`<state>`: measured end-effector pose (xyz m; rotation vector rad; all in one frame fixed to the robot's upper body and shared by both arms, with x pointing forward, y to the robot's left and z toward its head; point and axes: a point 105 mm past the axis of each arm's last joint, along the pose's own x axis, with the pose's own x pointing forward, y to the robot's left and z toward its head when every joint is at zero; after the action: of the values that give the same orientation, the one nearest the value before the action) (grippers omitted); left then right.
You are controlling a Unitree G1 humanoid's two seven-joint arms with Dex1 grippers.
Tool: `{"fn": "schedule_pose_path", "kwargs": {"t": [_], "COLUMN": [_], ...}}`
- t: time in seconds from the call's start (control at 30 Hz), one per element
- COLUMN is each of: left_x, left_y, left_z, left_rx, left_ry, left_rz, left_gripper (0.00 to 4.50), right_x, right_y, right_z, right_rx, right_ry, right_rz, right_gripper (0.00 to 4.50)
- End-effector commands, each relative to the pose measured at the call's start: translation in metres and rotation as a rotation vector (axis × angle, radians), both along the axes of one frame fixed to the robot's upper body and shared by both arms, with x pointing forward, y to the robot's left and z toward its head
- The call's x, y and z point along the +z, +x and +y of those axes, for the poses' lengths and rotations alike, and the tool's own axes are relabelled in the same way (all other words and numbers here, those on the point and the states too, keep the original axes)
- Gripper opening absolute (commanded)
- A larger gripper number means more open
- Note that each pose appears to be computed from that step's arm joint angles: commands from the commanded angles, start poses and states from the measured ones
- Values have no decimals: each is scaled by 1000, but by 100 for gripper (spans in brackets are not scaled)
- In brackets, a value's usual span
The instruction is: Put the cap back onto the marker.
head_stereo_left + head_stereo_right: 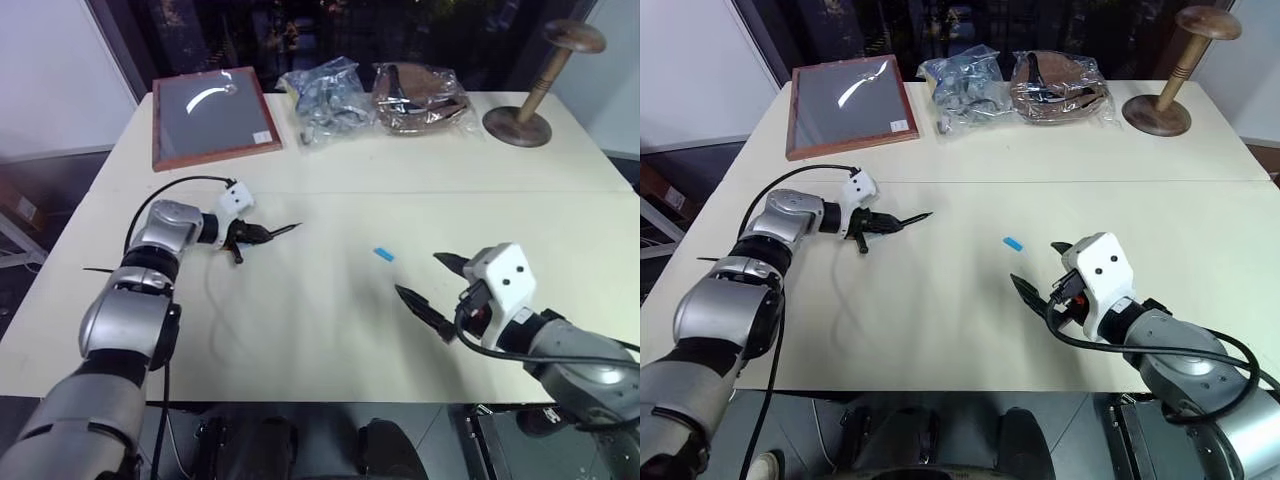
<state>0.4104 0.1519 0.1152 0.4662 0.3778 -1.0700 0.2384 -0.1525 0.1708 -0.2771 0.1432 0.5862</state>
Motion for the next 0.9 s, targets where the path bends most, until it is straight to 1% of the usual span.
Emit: {"fn": "schedule_pose_path", "kwargs": {"t": [0.03,0.2,0.27,0.33,0.4,0.53,0.63,0.73,0.9], "left_x": [29,62,67,79,84,79,71,66,65], "left_y": [-2,-20,-26,-39,-50,-74,-86,-93,-98], "left_z": [-13,-18,-18,-15,-14,-15,-15,-13,-8], "left_rx": [-110,-168,-156,-107,-76,-3,40,74,112], "left_ry": [-35,-111,-122,-168,-189,-224,-225,-214,-204], "left_rz": [-126,-237,-251,-271,-274,-235,-214,-209,-211], "left_gripper": [1,1,1,1,1,1,1,1,1], "right_x": [5,-10,-14,-18,-20,-26,-32,-42,-56], "right_y": [6,31,39,56,67,88,99,105,110], "right_z": [-1,-6,-7,-9,-11,-10,-4,1,8], "right_rx": [17,13,15,10,7,32,59,87,115], "right_ry": [-19,-50,-35,1,11,0,1,-4,-1], "right_rz": [-23,22,29,34,32,24,32,48,76], "right_gripper": [432,432,432,432,432,432,432,432,432]}}
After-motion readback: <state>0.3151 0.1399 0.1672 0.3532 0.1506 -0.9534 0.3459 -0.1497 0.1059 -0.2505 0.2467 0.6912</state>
